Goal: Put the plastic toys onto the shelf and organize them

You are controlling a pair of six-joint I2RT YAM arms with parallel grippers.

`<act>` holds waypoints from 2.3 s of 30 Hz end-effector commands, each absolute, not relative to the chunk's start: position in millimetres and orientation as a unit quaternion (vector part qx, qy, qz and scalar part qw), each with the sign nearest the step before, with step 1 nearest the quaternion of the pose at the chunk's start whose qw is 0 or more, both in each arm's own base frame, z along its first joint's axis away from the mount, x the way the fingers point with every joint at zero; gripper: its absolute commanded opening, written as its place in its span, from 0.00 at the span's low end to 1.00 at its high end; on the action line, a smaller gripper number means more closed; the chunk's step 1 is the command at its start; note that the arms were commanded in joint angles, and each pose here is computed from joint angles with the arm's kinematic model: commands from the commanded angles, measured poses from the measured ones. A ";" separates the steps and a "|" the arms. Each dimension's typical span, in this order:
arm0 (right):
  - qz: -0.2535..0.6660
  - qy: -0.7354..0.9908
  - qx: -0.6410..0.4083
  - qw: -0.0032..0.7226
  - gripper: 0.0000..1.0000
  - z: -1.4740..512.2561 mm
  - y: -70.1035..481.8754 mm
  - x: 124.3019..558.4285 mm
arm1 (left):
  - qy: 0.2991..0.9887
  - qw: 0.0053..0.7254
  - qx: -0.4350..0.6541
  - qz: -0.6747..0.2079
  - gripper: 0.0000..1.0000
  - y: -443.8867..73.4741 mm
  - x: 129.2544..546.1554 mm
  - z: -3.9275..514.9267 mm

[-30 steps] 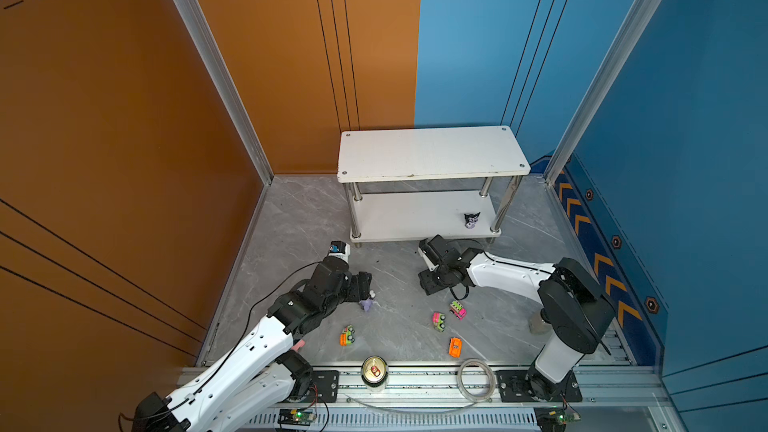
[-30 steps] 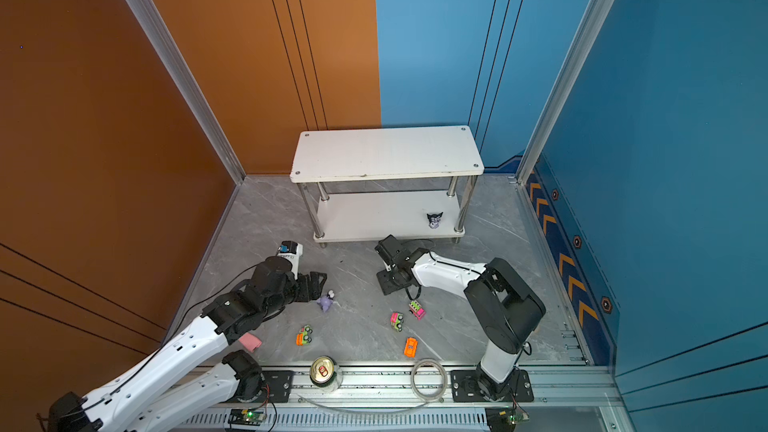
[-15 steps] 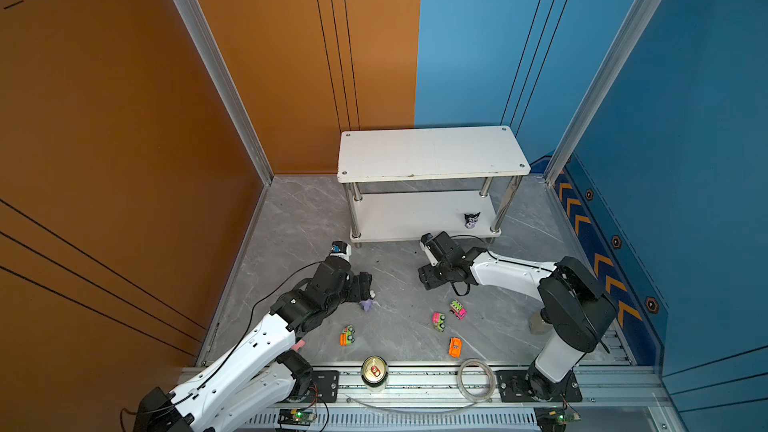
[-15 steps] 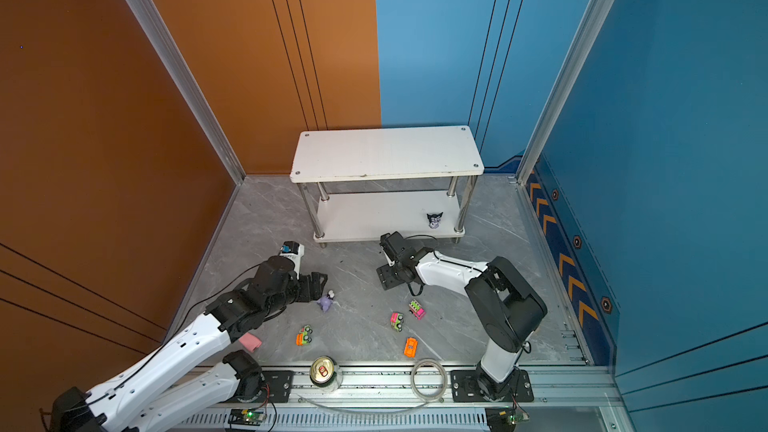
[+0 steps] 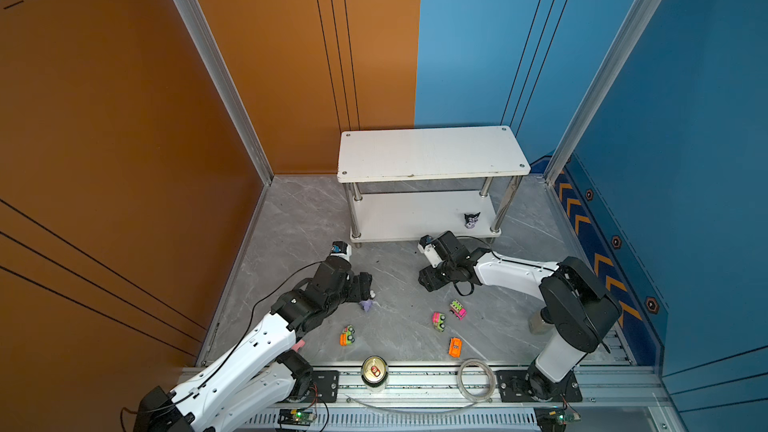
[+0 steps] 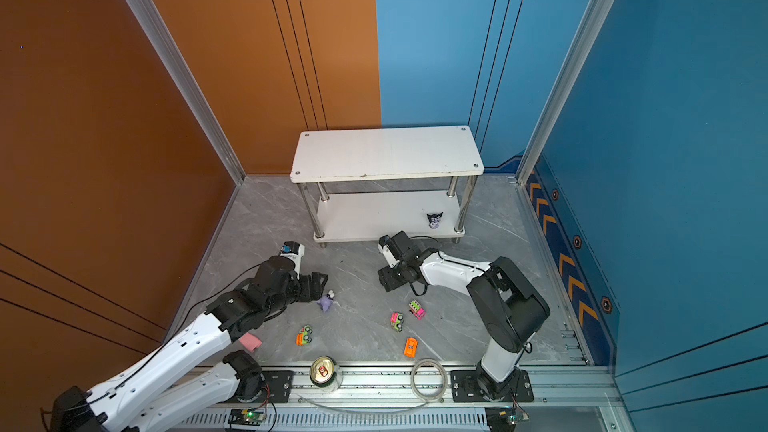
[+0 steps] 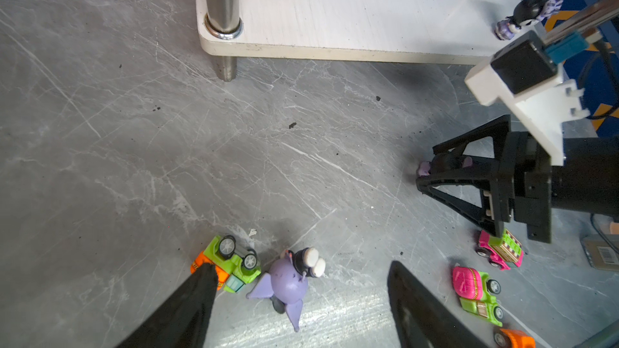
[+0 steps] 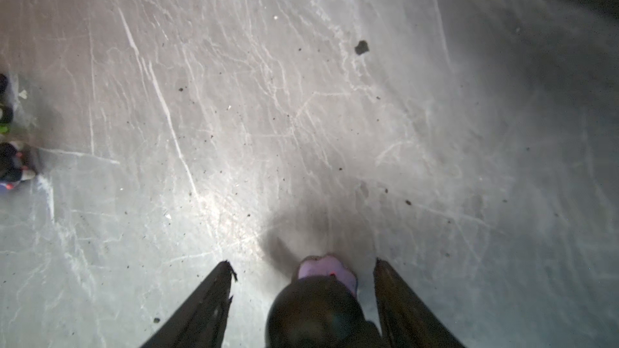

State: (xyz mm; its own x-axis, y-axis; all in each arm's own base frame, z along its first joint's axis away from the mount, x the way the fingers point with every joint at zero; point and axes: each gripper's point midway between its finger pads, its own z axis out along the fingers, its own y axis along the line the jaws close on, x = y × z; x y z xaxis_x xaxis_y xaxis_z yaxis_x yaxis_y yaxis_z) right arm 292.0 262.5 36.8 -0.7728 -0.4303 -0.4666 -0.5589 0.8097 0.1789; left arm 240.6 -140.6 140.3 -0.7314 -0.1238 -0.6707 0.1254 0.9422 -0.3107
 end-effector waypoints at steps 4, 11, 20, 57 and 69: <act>0.171 0.922 -0.274 0.213 0.67 46.2 265.8 282.2 | 0.917 0.363 -0.002 -0.168 0.82 -139.2 240.2 141.6; 0.169 0.923 -0.273 0.211 0.64 47.0 271.8 269.9 | 0.917 0.362 -0.001 -0.169 0.82 -140.5 241.2 142.2; 0.136 0.931 -0.257 0.220 0.50 43.1 263.3 274.7 | 0.917 0.360 -0.001 -0.170 0.82 -142.9 242.8 143.9; 0.050 0.919 0.034 0.389 0.21 138.8 205.9 426.5 | 0.918 0.362 -0.005 -0.163 0.82 -136.4 239.0 139.7; 0.064 0.915 0.067 0.393 0.22 134.0 201.8 443.3 | 0.921 0.352 -0.004 -0.164 0.82 -141.8 243.7 135.1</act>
State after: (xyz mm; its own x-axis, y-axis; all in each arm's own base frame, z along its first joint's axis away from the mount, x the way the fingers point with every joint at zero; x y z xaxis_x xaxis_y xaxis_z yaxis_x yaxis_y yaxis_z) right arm 431.7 200.2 126.9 -0.7103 0.1289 -0.6920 0.0418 0.9891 0.1413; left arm 242.6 -142.0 134.3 -0.7469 -0.1131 -0.6553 0.1185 0.9470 -0.2985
